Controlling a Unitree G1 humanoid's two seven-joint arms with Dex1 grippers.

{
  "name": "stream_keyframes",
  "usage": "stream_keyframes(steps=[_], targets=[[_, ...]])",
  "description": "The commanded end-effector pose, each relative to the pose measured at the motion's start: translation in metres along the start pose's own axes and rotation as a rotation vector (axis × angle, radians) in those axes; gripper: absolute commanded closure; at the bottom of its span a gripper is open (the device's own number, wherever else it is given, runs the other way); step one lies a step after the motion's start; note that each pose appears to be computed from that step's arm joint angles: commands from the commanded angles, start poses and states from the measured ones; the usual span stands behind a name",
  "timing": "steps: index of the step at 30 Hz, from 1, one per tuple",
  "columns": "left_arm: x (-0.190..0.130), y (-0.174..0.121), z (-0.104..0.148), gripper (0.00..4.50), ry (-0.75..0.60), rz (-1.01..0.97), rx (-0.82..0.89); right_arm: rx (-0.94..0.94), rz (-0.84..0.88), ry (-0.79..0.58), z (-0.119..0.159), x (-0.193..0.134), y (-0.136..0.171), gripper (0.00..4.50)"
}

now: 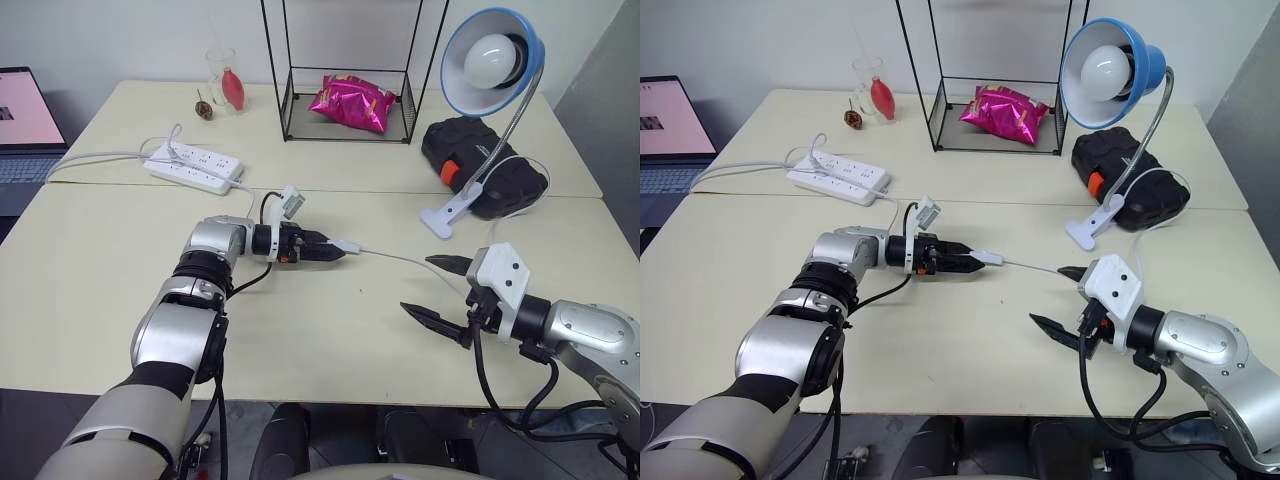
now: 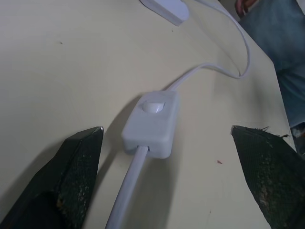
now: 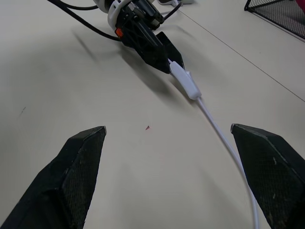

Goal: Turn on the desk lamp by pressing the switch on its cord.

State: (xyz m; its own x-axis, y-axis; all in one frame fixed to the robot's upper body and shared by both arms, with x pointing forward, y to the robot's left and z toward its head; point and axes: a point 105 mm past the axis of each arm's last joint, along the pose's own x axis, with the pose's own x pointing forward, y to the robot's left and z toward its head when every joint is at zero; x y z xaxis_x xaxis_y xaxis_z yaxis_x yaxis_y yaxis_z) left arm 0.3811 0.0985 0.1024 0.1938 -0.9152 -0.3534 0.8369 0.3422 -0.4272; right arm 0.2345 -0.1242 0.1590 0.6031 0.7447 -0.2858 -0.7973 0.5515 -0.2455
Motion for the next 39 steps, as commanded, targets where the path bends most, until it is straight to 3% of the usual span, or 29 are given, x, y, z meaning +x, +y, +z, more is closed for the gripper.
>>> stream_keyframes(steps=[1, 15, 22, 33, 39], targets=[[0.003, 0.002, -0.009, 0.62, 0.035, 0.005, -0.017, -0.035, -0.008, -0.025, 0.008, -0.003, 0.002, 0.00], [0.001, 0.005, -0.009, 3.46, 0.019, 0.025, 0.044, -0.036, 0.001, -0.021, 0.005, -0.003, 0.004, 0.00], [-0.006, 0.009, -0.005, 3.47, -0.012, 0.070, 0.167, -0.037, 0.007, -0.019, 0.004, -0.002, 0.005, 0.00], [-0.004, -0.010, 0.008, 3.47, -0.106, 0.176, 0.749, -0.007, 0.010, -0.024, 0.000, -0.001, 0.007, 0.00], [-0.003, -0.037, 0.023, 3.47, -0.243, 0.181, 0.908, 0.201, -0.003, -0.093, 0.004, 0.000, 0.011, 0.00]])
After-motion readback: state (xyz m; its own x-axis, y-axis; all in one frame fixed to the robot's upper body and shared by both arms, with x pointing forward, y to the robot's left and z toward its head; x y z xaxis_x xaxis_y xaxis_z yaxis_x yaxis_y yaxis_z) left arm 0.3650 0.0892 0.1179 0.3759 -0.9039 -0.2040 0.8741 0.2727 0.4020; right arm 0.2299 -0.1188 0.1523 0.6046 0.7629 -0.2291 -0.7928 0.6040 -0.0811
